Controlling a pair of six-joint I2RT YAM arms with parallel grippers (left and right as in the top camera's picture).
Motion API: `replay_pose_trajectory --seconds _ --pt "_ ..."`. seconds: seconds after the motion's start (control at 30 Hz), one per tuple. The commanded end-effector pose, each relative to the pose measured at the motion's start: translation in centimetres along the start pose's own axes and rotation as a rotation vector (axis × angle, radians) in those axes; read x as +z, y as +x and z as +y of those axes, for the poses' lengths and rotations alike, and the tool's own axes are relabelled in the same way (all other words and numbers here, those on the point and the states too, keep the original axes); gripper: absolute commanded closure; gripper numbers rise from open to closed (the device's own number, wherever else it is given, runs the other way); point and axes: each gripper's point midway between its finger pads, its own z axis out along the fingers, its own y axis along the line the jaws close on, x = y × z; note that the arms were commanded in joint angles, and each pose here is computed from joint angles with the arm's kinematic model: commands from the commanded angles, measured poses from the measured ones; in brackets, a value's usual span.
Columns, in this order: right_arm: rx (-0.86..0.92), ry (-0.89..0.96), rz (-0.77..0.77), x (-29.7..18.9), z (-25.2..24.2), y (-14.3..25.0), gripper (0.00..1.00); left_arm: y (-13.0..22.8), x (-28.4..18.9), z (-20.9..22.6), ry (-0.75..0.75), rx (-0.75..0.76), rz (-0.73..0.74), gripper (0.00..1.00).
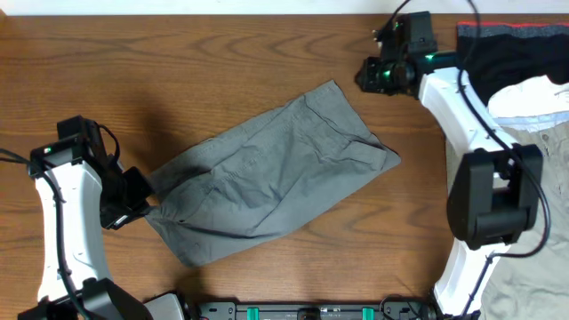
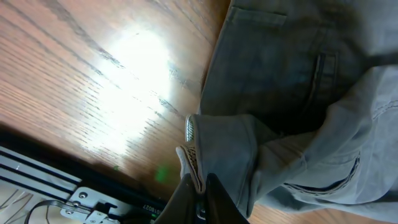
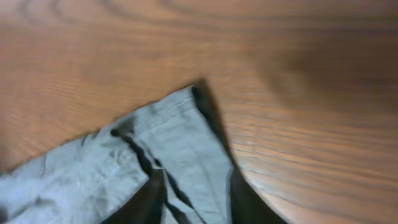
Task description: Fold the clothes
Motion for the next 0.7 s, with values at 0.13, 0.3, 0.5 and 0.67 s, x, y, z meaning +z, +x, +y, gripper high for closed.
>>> replay_pose_trajectory --seconds 0.13,0.3,0.5,0.67 --pt "-0.245 -0.255 0.069 6.4 6.0 3.1 0.32 0.0 0.1 0.3 -0.013 -0.018 0.000 0.94" --pt "-0.321 -0.375 0.048 8.8 8.8 3.8 0.30 0.3 0.1 0.4 -0.016 -0.019 0.012 0.94" --pt "-0.329 -0.374 0.062 10.7 9.5 5.0 0.36 0.7 0.1 0.6 -0.021 -0.021 0.027 0.94" --pt "-0.309 -0.370 0.065 10.4 9.3 4.9 0.57 0.7 0.1 0.6 -0.022 -0.021 0.029 0.94"
